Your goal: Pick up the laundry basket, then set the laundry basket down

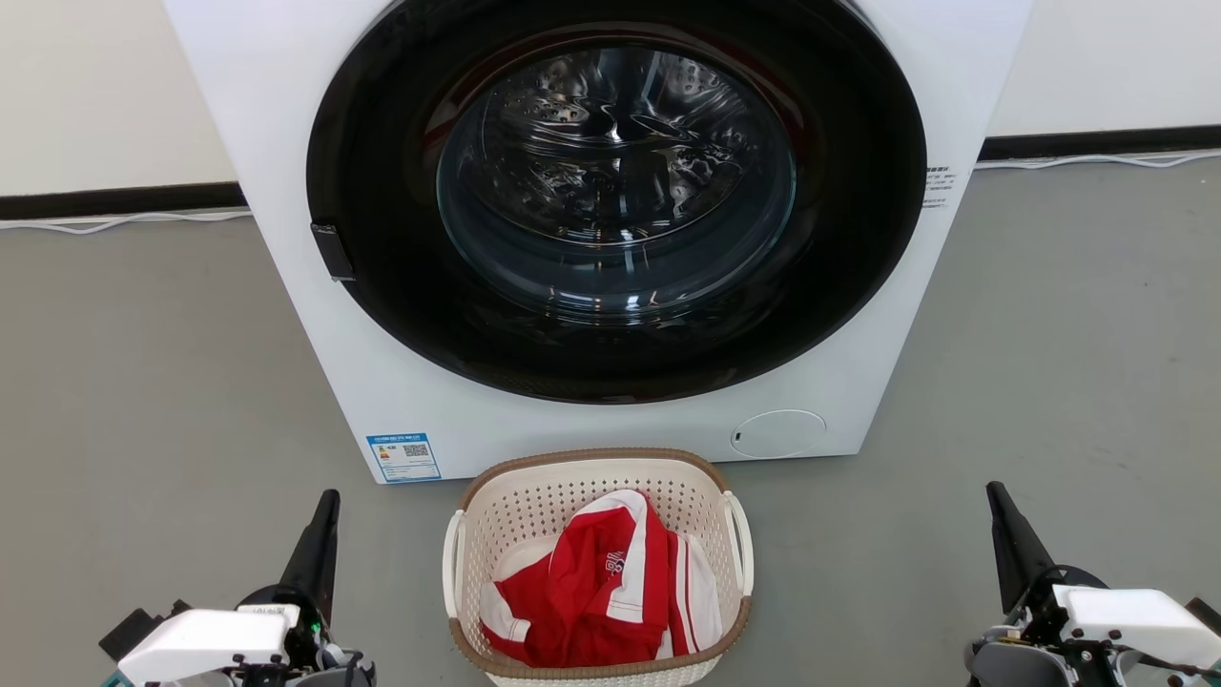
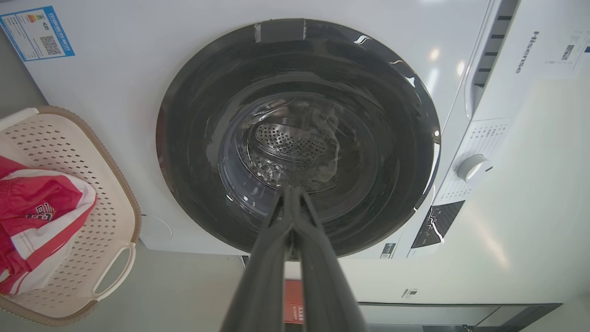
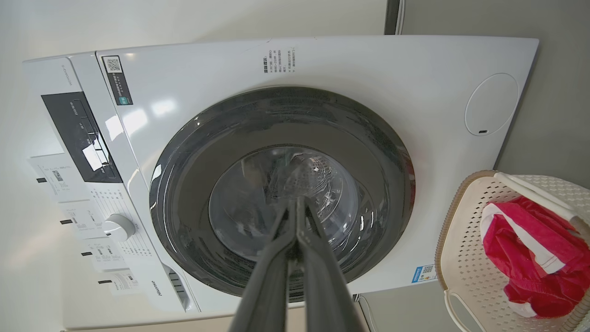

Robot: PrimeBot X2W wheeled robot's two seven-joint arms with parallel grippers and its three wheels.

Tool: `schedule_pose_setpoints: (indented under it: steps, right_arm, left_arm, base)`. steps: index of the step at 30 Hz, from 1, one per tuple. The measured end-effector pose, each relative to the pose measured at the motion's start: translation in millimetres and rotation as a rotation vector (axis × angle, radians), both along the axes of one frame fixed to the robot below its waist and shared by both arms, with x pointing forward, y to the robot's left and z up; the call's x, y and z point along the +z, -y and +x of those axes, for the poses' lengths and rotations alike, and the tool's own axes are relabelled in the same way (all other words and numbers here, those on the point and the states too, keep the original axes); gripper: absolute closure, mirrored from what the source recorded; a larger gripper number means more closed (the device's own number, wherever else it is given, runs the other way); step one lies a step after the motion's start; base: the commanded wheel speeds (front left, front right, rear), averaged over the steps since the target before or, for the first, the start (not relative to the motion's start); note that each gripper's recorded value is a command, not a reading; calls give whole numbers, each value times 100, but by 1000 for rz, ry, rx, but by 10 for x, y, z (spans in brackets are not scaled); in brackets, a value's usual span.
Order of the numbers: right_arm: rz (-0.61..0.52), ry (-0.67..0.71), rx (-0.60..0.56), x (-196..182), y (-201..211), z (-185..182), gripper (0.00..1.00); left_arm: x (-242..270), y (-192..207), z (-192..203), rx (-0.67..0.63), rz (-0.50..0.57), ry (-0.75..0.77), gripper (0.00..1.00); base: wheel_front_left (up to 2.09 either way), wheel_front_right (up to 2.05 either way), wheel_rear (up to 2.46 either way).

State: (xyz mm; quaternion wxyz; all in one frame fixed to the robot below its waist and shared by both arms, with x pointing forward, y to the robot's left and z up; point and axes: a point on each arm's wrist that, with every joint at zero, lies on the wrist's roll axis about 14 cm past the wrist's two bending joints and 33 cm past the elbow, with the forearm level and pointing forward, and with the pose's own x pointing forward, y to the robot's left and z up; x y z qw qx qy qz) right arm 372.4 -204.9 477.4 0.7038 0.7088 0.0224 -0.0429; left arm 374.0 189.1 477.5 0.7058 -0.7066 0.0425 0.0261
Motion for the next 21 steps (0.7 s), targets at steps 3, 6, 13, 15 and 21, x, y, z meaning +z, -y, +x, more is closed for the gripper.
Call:
schedule_pose_setpoints:
  steps: [3,6,13,15,21]
  right_arm:
    - [0,0,-1,0,4,0,100]
    - [0,0,-2,1,6,0,100]
    - [1,1,-4,2,16,0,100]
    - [1,1,-6,2,21,0,100]
    - [1,1,-9,4,33,-1,100]
  left_arm:
    - [11,-1,3,1,-1,8,100]
    - [11,-5,3,2,-2,8,100]
    - [11,-2,2,0,-3,8,100]
    - [11,1,2,-2,-4,8,100]
    - [12,-9,2,1,-5,8,100]
  base:
    - [0,0,0]
    - [0,0,0]
    - [0,0,0]
    - [0,0,0]
    - [0,0,0]
